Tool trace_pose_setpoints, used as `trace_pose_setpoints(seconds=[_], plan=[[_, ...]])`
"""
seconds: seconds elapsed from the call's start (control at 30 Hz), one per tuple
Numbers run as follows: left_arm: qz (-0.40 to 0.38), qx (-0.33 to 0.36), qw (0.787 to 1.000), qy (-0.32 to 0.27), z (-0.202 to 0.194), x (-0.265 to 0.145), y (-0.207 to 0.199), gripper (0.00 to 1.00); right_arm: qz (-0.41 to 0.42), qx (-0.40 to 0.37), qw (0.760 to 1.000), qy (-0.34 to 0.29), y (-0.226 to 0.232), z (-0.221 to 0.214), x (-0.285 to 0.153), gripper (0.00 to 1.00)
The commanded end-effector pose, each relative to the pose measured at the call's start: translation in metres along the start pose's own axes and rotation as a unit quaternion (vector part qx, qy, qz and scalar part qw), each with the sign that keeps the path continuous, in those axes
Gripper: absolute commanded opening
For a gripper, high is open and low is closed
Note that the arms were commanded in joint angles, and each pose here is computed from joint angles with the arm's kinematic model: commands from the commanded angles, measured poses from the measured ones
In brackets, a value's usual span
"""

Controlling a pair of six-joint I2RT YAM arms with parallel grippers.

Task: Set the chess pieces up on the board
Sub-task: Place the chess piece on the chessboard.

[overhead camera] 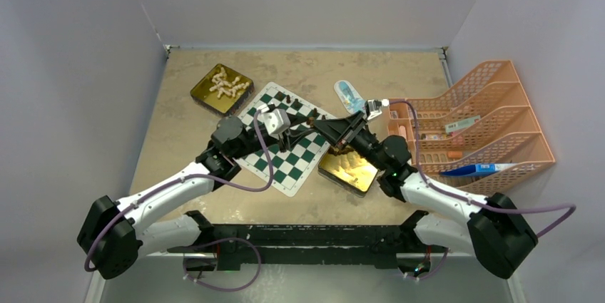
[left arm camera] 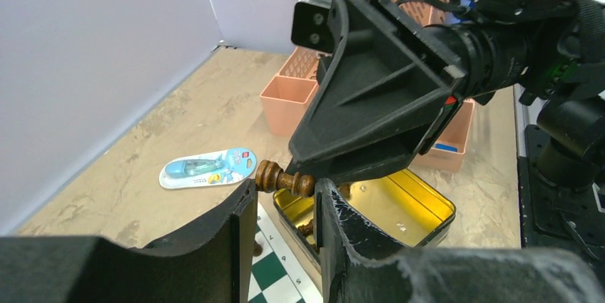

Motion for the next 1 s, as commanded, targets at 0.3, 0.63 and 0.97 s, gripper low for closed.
trace_pose_setpoints(seconds=[0.3,0.63,0.97], plan=[[-0.020,-0.096,0.995,0.024,-0.001,-0.011,-0.014,0.00,0.005,-0.164,0.985,-0.054,0.020,0.010,-0.018,0.41],[0.043,-0.283,0.942,0.176,0.000,-0.029,-0.005,0.00,-0.043,-0.445,0.893,-0.059,0.038,0.028,-0.025,0.44],[-0.036,-0.499,0.844,0.194,0.010,-0.054,0.008,0.00,0.117,-0.711,0.690,0.071,0.018,0.018,-0.035,0.44]])
Point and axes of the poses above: each gripper's point midway between its finger pads, its own x axis out along the fingers, its own y axis along the line the jaws close on, z = x × y, the point moved 9 cm from there along -x, back along the fingers, and after that the axes turned 9 degrees about x, right-handed, at the moved point
